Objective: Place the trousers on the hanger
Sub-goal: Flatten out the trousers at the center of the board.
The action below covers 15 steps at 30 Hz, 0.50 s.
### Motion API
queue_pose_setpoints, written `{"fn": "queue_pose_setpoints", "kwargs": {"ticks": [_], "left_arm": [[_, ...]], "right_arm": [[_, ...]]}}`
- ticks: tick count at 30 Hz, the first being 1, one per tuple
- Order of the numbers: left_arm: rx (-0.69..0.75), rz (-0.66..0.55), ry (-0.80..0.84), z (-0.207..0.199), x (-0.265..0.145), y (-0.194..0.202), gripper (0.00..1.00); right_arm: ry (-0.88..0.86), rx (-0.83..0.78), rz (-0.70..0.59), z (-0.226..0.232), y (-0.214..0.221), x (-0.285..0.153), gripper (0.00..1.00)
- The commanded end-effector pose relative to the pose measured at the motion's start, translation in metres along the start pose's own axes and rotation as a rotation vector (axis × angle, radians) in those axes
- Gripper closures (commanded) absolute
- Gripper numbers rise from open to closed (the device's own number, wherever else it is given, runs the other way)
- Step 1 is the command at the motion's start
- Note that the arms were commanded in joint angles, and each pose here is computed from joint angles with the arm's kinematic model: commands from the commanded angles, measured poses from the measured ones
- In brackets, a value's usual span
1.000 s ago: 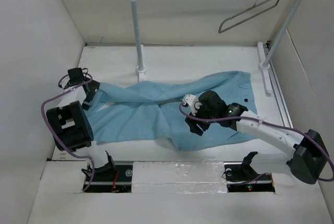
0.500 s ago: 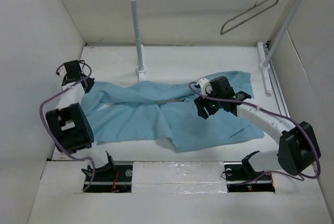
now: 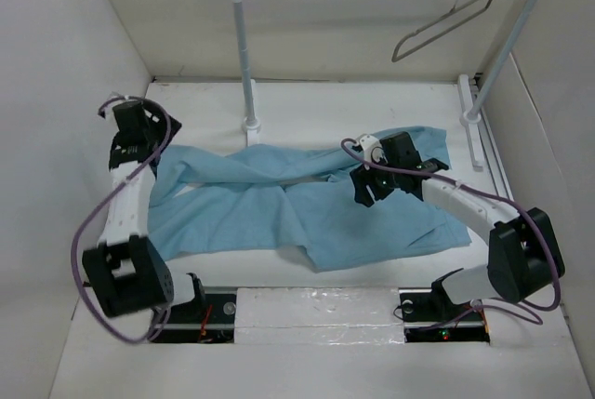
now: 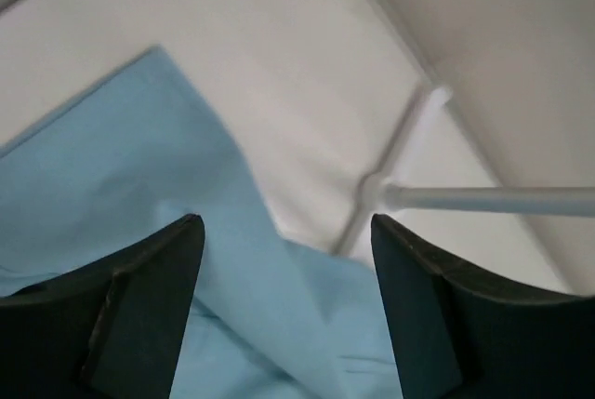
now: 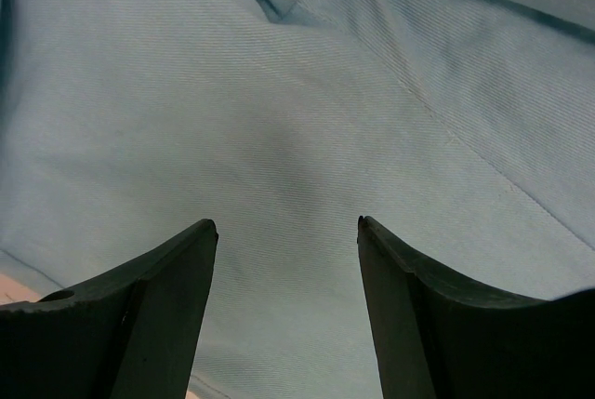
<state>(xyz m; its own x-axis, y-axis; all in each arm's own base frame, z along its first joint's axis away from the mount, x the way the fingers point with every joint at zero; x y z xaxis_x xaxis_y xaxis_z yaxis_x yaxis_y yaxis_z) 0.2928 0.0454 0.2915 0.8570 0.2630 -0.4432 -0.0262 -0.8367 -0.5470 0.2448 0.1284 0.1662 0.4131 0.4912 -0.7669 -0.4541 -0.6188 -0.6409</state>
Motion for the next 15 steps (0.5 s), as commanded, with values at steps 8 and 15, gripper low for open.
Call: {"fn": "queue_pose_setpoints", "kwargs": {"ticks": [8, 15], "left_arm": [[0.155, 0.279, -0.25, 0.027, 0.094, 0.04, 0.23], [0.19, 0.319, -0.343, 0.047, 0.122, 0.067, 0.33]], "right_arm": [[-0.092, -0.133, -0.103, 0.013, -0.022, -0.002, 0.32], [-0.13, -0.122, -0.079, 0.026, -0.01, 0.009, 0.32]]}}
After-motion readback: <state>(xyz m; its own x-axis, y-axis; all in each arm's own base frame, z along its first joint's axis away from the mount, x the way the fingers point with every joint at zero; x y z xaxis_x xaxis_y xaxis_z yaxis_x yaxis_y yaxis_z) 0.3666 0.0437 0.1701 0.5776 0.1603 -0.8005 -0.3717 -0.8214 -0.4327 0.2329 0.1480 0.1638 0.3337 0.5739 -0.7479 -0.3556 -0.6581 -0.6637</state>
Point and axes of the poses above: each gripper's point midway between its finger pads, its own x axis out along the fingers, its own z axis along the line the jaws close on, y = z × x, the point moved 10 cm from there along -x, back along the fingers, and after that the axes turned 14 degrees about -x, right-handed, at the moved point
